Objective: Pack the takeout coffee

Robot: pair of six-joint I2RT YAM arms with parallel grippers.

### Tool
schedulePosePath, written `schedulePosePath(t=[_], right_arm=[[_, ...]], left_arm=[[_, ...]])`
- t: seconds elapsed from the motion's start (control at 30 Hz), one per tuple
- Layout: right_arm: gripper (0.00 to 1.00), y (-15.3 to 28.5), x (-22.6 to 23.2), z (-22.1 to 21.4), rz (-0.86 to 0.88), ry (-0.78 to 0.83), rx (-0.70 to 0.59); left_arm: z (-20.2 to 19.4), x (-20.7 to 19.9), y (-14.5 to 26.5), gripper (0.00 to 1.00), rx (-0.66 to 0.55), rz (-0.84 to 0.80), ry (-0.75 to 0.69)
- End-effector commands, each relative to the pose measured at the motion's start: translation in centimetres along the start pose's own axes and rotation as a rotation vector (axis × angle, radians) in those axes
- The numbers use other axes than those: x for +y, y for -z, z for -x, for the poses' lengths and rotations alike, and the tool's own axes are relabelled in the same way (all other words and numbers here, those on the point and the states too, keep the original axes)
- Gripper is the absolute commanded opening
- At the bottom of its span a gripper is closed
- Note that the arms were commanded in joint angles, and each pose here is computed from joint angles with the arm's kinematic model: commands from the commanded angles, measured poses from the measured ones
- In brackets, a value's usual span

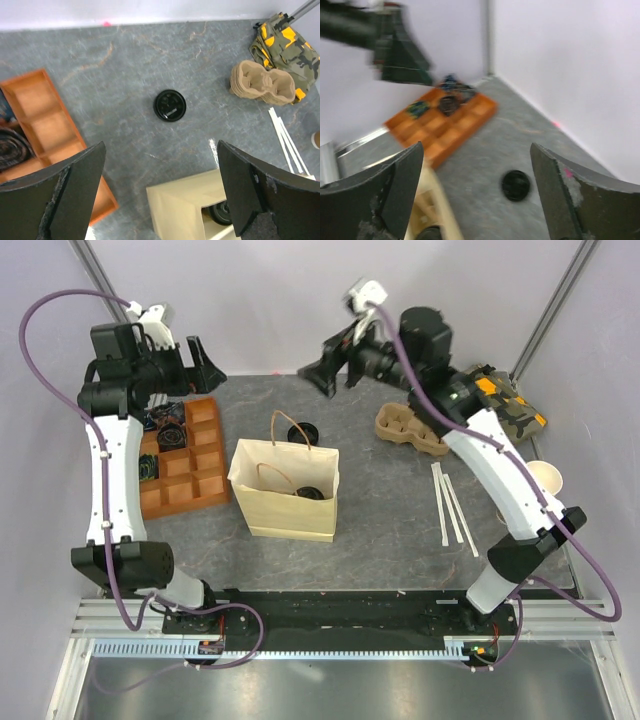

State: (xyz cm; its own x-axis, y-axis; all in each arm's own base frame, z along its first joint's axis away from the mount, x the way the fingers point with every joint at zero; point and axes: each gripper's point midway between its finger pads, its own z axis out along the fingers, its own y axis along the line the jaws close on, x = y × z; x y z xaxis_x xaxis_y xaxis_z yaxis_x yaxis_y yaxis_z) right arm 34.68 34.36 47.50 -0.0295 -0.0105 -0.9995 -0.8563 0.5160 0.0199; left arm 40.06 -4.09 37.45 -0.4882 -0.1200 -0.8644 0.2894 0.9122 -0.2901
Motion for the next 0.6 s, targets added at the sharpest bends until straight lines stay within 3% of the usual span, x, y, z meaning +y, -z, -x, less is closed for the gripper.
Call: schedulePosePath(t=[0.0,0.23,0.37,0.57], right_arm=[[0.98,2.8,-7.8,0.9,-0.230,-0.114,-0.024],[0.98,9.3,-17.0,-3.7,-0.493,-0.186,0.077],[0.98,14.0,-21.4,-10.5,-0.643,-0.233,0.230],[0.98,18.4,-23.1,-17.1,-0.731,-0.294,0.362]], left_arm=[[0.8,0.6,-0.5,1.00,0.047,-0.014,-0.036],[0.3,2.3,-2.7,1.00,0.122,-0.011,-0.051],[-1.8,3.5,-3.8,1.00,0.191,0.009,-0.040],[-6.1,5.5,-5.1,1.00,0.303,0.055,-0.005]])
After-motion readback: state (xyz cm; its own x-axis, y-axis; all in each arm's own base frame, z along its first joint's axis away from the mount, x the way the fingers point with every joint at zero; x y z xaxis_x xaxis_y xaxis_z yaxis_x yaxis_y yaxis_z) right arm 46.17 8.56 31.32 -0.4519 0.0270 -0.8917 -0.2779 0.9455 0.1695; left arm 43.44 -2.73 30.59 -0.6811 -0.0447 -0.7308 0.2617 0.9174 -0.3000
